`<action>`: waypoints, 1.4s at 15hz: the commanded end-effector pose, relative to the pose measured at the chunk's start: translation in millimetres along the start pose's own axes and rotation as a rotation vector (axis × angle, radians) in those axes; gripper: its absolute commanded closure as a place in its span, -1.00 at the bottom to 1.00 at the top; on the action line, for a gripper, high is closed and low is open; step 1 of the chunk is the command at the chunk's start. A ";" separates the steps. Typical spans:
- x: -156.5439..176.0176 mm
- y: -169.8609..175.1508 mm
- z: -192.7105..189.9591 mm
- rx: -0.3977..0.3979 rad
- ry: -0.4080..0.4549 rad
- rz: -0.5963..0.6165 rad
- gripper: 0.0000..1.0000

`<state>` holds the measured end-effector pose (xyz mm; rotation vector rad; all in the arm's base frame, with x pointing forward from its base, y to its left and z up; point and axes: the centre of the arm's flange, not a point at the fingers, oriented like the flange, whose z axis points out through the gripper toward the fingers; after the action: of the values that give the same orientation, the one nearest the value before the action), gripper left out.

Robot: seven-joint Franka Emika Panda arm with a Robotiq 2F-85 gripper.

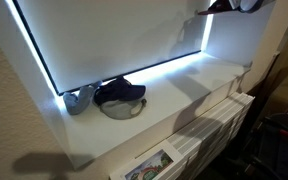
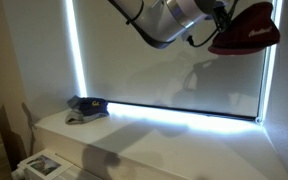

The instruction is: Move the maroon cap to the right side of the window sill

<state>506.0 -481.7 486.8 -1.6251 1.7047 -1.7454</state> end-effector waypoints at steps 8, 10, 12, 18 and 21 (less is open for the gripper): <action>-27.5 -44.3 -4.7 0.099 -0.080 -0.008 0.43; -26.5 -43.4 -4.7 0.098 -0.079 -0.008 0.43; -27.1 -44.0 -4.8 0.099 -0.080 -0.008 0.43; -27.1 -44.1 -4.8 0.100 -0.080 -0.008 0.43; -27.1 -44.1 -4.8 0.100 -0.080 -0.008 0.43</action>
<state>535.0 -444.7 509.0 -1.6374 1.5525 -1.7150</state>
